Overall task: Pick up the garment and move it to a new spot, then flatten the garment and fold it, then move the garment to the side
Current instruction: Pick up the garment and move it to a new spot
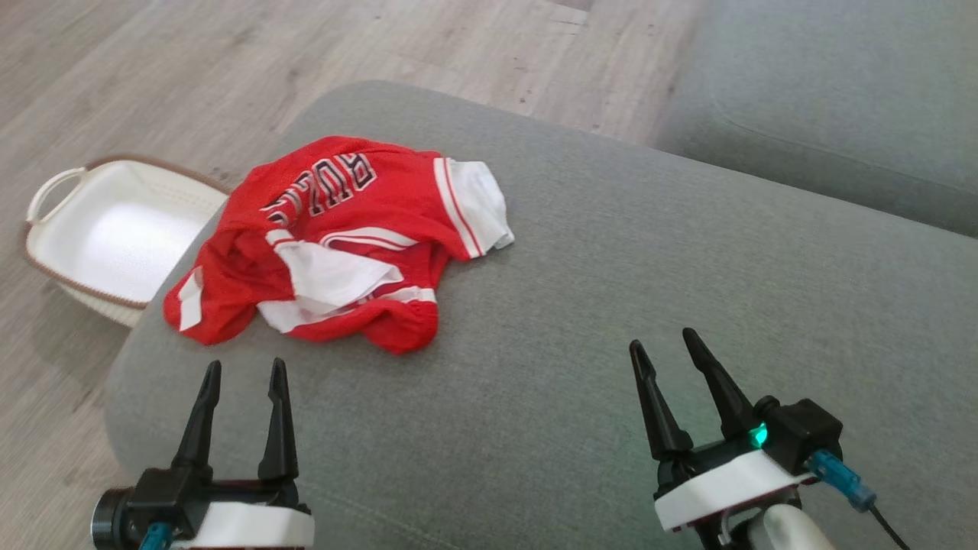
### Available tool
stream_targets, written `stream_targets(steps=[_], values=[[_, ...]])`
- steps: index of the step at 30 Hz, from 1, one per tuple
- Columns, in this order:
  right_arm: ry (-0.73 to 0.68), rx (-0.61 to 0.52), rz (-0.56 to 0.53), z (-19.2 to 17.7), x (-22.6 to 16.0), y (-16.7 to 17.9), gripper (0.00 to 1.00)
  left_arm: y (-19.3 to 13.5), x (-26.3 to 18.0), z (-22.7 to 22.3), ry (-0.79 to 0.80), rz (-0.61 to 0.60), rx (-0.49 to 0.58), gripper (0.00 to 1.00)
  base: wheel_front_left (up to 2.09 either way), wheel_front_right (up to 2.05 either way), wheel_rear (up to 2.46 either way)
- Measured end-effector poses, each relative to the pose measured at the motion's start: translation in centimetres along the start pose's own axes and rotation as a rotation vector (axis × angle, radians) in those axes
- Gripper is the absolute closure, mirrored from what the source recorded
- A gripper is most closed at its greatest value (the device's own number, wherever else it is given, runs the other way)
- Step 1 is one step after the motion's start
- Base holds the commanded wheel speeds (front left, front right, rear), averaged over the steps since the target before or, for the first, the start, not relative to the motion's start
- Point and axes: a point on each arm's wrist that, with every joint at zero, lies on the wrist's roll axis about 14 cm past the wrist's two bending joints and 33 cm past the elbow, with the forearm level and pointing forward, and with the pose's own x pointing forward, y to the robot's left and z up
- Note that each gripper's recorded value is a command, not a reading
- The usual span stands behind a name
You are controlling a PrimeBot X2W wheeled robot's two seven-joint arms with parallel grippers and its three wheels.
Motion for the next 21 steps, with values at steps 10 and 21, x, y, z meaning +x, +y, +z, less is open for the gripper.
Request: stream_targets(steps=[10,21], values=[[0.009,0.009,0.041,-0.3,0.5,1.2,0.00,1.7,-0.9,0.2,-0.007,0.055,0.003,0.00,0.00,0.00,0.00],[0.022,0.023,0.019,-1.1,1.1,-0.2,0.00,2.4,1.0,-0.4,0.039,0.044,0.084,0.00,0.00,0.00,0.00]])
